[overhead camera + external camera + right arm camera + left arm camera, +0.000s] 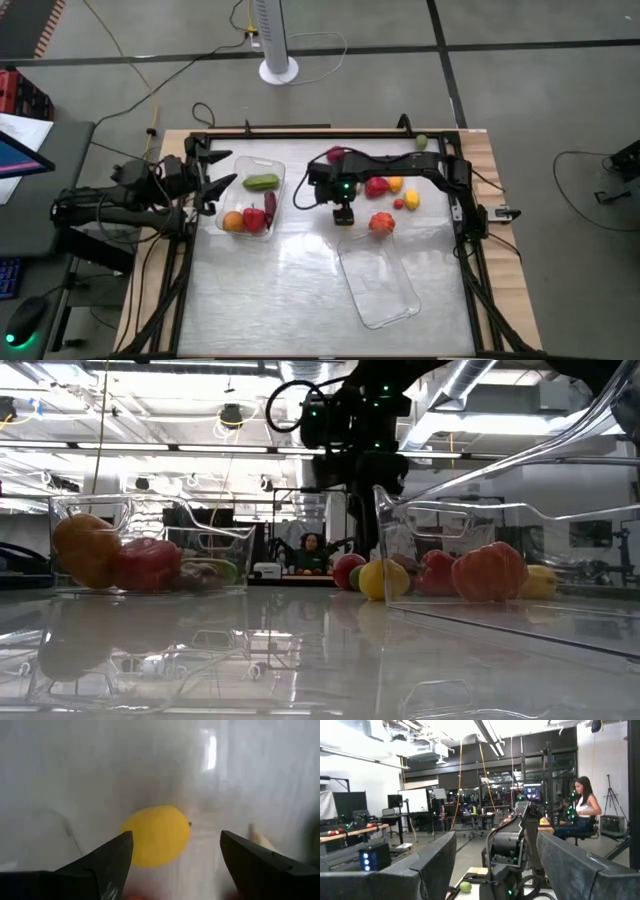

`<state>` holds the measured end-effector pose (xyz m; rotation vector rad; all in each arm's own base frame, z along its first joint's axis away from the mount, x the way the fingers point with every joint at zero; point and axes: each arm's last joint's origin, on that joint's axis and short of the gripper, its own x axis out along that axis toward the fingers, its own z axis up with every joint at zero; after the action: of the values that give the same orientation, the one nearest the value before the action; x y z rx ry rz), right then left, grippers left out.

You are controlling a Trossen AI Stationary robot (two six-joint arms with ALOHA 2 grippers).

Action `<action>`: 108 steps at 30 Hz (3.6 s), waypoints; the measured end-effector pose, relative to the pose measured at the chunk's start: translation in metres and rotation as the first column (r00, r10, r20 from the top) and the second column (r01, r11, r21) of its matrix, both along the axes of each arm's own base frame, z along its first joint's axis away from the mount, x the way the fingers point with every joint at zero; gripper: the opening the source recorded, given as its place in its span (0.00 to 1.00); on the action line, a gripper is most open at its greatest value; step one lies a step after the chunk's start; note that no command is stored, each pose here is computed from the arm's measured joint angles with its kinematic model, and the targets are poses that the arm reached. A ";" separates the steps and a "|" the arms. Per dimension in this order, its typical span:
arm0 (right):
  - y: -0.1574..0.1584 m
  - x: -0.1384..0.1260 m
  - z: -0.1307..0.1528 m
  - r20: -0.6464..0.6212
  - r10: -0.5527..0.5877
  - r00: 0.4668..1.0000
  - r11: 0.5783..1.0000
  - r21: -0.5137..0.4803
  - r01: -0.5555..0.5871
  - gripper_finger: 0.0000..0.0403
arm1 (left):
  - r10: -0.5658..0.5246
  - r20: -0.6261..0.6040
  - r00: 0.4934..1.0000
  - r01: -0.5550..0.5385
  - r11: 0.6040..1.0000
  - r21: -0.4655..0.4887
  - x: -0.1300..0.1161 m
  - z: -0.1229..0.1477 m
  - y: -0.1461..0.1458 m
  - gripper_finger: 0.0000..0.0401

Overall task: Sort produce into baskets
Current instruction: Put the bottom left yellow lemon into the right transparent bin, then put the red bell pepper into the left transparent bin

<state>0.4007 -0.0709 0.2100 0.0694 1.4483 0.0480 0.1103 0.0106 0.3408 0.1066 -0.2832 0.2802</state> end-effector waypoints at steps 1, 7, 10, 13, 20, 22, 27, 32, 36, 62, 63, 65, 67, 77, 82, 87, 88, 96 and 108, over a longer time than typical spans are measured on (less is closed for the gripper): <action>0.000 -0.001 0.000 -0.010 -0.027 1.000 1.000 -0.006 0.027 0.81 | 0.000 -0.004 1.000 0.000 1.000 0.000 0.000 0.000 0.000 0.66; 0.001 -0.004 0.000 -0.060 -0.240 0.969 0.970 0.005 0.241 0.81 | 0.000 -0.008 1.000 0.000 1.000 0.000 0.002 -0.001 0.000 0.66; 0.000 -0.003 -0.001 -0.068 -0.378 0.923 0.925 0.007 0.379 0.81 | 0.000 -0.008 1.000 0.000 1.000 0.000 0.002 -0.001 0.000 0.66; 0.000 -0.006 -0.001 -0.096 -0.413 0.905 0.909 0.004 0.416 0.81 | 0.000 -0.009 1.000 0.000 1.000 0.000 0.002 -0.001 0.000 0.66; 0.014 -0.004 -0.002 -0.104 -0.418 0.903 0.907 0.009 0.421 0.81 | 0.000 -0.009 1.000 0.000 1.000 0.000 0.002 -0.001 0.000 0.66; 0.017 -0.001 -0.007 -0.108 -0.411 0.905 0.910 0.009 0.414 0.81 | 0.000 -0.009 1.000 0.000 1.000 0.000 0.002 -0.001 0.000 0.66; 0.020 0.005 -0.031 -0.166 -0.387 0.907 0.920 -0.007 0.391 0.81 | 0.000 -0.013 1.000 0.000 1.000 0.001 0.002 -0.001 0.000 0.66; 0.019 0.006 -0.037 -0.185 -0.356 0.916 0.932 -0.007 0.361 0.81 | 0.000 -0.014 1.000 0.000 1.000 0.001 0.002 -0.001 0.000 0.66; 0.018 0.006 -0.036 -0.174 -0.326 0.929 0.944 -0.003 0.331 0.76 | 0.000 -0.013 1.000 0.000 1.000 0.001 0.002 -0.001 0.000 0.66; 0.061 -0.006 0.081 -0.154 -0.205 0.967 0.979 -0.020 0.204 0.67 | 0.000 -0.035 0.999 0.000 1.000 -0.001 0.003 -0.003 0.000 0.66; 0.070 -0.009 0.087 -0.139 -0.197 0.970 0.980 -0.018 0.197 0.67 | 0.000 -0.035 0.999 0.000 1.000 -0.001 0.003 -0.003 0.000 0.66; 0.087 -0.020 0.096 -0.123 -0.177 0.976 0.984 -0.016 0.177 0.67 | 0.000 -0.035 0.999 0.000 1.000 -0.001 0.003 -0.003 0.000 0.66; 0.104 -0.029 0.103 -0.096 -0.156 0.983 0.988 -0.013 0.156 0.67 | -0.001 -0.035 0.999 0.001 1.000 -0.004 0.003 -0.003 0.000 0.66; 0.139 -0.071 0.059 -0.109 -0.160 0.981 0.987 0.014 0.162 0.67 | -0.048 0.019 0.999 0.049 0.998 -0.040 0.002 0.001 -0.001 0.66; 0.136 -0.083 0.028 -0.183 -0.248 0.951 0.968 -0.019 0.249 0.71 | -0.060 0.002 0.998 0.060 0.997 -0.043 0.009 -0.001 -0.001 0.66; 0.139 -0.086 0.021 -0.207 -0.284 0.936 0.958 -0.024 0.286 0.85 | -0.096 0.010 0.995 0.097 0.993 -0.064 0.021 -0.002 -0.001 0.66; 0.140 -0.087 0.021 -0.215 -0.283 0.935 0.958 -0.009 0.288 0.87 | -0.111 0.009 0.994 0.112 0.992 -0.063 0.023 -0.002 -0.002 0.66; 0.144 -0.089 0.037 -0.236 -0.250 0.939 0.968 -0.026 0.251 0.99 | -0.128 0.009 0.992 0.128 0.990 -0.055 0.027 -0.002 -0.002 0.66; 0.090 -0.097 0.083 0.042 -0.222 0.974 0.931 -0.288 0.224 0.95 | -0.009 0.022 1.000 0.009 1.000 -0.009 0.026 0.000 0.001 0.66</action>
<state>0.3039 0.0194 0.2934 -0.0087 1.4170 -0.3519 0.1364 0.0115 0.3410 0.0931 -0.3041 0.2738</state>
